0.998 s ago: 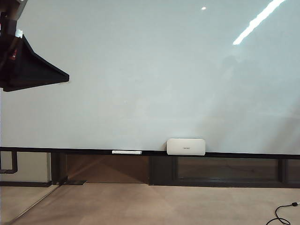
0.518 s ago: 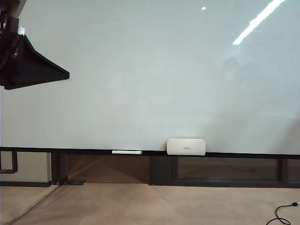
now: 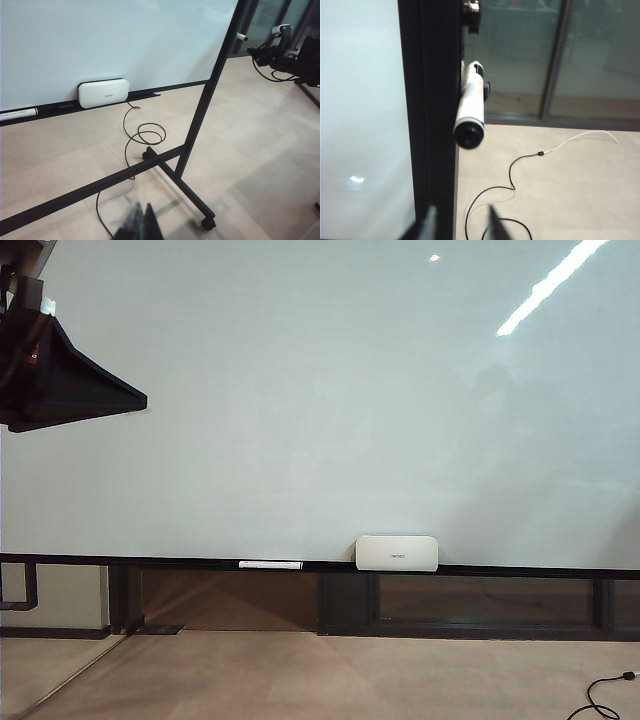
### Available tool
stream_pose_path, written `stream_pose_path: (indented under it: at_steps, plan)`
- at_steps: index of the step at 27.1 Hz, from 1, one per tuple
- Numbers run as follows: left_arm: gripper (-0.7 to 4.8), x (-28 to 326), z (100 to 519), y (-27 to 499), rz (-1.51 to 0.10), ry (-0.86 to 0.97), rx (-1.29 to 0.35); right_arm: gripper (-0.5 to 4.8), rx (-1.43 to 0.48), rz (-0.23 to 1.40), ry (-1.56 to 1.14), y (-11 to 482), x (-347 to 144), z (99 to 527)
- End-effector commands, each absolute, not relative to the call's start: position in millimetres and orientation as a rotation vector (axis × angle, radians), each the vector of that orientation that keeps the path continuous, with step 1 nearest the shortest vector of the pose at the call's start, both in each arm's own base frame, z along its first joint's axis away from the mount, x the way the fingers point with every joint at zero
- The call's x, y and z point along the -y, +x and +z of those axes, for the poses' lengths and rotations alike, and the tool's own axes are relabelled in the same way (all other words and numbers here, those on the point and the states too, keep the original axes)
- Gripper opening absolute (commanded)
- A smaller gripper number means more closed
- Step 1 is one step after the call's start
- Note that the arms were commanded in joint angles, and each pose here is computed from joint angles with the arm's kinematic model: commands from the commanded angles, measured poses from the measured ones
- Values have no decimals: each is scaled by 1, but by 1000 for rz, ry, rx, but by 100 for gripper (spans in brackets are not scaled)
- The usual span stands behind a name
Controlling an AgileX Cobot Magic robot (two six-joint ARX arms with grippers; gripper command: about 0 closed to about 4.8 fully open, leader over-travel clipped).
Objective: Reach to the right to find the marker pen, pick it up, and write the number 11 on the whiteboard.
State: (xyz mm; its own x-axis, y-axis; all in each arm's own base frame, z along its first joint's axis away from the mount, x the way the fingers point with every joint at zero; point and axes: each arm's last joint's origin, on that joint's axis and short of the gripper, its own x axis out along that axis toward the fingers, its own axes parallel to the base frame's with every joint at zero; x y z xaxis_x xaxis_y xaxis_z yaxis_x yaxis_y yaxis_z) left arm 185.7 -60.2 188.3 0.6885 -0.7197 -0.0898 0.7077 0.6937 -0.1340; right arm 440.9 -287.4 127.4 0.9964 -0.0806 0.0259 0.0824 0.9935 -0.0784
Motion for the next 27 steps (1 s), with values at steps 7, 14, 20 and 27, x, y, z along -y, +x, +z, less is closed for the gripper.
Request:
stream_pose_path:
  at_steps: [7, 14, 20, 27]
  plan:
    - [-6, 60, 191, 187, -792, -78, -114, 245, 70, -76, -97, 442, 287, 138]
    - [-6, 60, 191, 187, -792, -73, -113, 258, 114, -90, -90, 442, 286, 143]
    - [-6, 60, 191, 187, -791, -71, -113, 398, 121, -117, -75, 446, 281, 143]
    - [-6, 60, 191, 187, -791, -65, -114, 275, 143, -208, -105, 450, 276, 145]
